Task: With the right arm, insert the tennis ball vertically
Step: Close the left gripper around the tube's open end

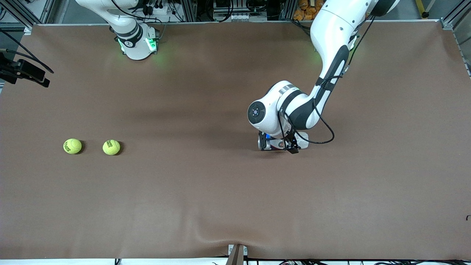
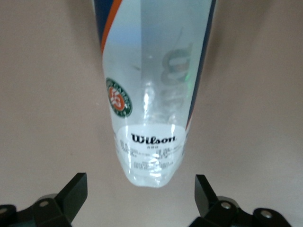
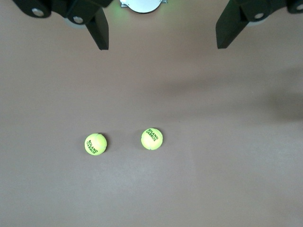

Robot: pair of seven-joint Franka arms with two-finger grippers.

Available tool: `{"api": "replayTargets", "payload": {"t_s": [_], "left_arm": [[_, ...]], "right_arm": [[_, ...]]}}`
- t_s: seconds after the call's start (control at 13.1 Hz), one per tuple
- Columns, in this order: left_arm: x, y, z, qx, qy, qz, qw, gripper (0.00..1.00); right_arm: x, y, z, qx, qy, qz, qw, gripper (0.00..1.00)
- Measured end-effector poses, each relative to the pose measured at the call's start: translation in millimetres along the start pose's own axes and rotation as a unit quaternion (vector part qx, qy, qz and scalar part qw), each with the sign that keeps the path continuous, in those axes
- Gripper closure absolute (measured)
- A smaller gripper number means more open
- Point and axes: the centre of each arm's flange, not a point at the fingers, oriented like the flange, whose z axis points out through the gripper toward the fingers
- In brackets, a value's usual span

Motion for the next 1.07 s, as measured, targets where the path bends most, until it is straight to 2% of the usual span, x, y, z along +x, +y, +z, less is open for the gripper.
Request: {"api": "replayTargets", "payload": {"t_s": [0.38, 0.69, 1.07], "left_arm": [[7, 0, 11, -0.003, 0.0, 0.004, 1.0, 0.0], [12, -2, 22, -0.002, 0.004, 0.005, 1.0, 0.0], [19, 0, 36, -0.009, -0.001, 0.009, 1.0, 0.0]], "right_arm": [[-1, 0, 1, 0.0, -0.003, 0.0, 1.0, 0.0], [-4, 1, 3, -0.001, -0.018, 0.001, 1.0, 0.0], [-4, 1, 3, -0.001, -0.019, 0.001, 1.0, 0.0]]}}
